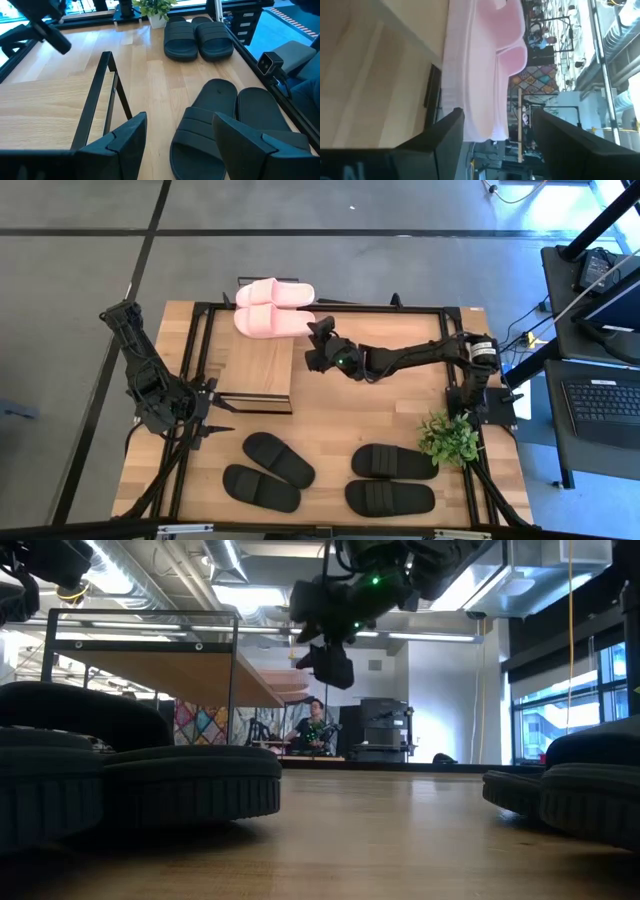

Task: Pick and place slides into the shelf
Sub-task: Put the top right black slide under the shelf

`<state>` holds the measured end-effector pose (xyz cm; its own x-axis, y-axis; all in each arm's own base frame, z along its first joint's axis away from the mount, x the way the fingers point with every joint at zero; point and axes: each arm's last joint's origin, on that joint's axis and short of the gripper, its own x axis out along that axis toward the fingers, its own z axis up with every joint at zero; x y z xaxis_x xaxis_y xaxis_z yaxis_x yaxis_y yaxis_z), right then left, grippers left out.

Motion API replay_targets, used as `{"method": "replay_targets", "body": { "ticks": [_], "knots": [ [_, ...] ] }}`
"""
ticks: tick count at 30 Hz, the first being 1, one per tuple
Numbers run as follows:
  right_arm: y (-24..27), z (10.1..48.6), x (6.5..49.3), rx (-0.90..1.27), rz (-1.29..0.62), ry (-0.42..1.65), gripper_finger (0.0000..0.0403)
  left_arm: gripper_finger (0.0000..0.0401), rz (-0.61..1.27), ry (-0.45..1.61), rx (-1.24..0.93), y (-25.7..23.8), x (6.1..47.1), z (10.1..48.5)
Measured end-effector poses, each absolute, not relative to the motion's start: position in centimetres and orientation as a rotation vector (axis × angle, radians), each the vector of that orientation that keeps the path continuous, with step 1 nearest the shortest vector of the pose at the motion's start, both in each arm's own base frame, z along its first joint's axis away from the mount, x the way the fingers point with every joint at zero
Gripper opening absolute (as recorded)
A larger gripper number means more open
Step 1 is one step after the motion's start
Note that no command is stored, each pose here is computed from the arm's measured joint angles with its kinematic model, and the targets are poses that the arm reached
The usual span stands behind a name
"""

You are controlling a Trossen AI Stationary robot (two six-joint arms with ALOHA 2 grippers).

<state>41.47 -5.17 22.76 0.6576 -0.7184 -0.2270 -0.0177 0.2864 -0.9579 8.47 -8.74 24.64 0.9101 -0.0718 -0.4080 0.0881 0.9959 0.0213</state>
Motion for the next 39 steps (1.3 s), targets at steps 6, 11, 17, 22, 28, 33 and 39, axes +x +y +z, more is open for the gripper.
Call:
{"method": "replay_targets", "body": {
  "ticks": [6, 11, 17, 22, 28, 33, 39],
  "knots": [
    [-3.7, 23.5, 41.3, -1.155, -0.510, 0.689, 0.0232, 0.0217, -0.112, 0.438, 0.009, -8.8, 8.4, 24.6],
    [-1.9, 25.1, 40.8, -1.004, -0.532, 0.589, 0.0232, 0.0217, -0.118, 0.438, 0.006, -8.9, 8.4, 24.6],
    [1.0, 25.3, 40.1, -0.891, -0.473, 0.574, 0.0232, 0.0217, -0.118, 0.438, 0.004, -8.9, 8.4, 24.6],
    [2.6, 24.9, 39.8, -0.874, -0.430, 0.584, 0.0232, 0.0217, -0.119, 0.438, 0.010, -8.9, 8.4, 24.6],
    [3.8, 24.6, 39.6, -0.832, -0.407, 0.589, 0.0232, 0.0217, -0.120, 0.438, 0.013, -8.9, 8.4, 24.6],
    [5.8, 24.1, 39.1, -0.743, -0.373, 0.592, 0.0232, 0.0217, -0.120, 0.438, 0.013, -8.9, 8.4, 24.6],
    [8.7, 24.1, 38.6, -0.667, -0.332, 0.543, 0.0232, 0.0217, -0.120, 0.438, 0.013, -8.9, 8.4, 24.6]
  ]
}}
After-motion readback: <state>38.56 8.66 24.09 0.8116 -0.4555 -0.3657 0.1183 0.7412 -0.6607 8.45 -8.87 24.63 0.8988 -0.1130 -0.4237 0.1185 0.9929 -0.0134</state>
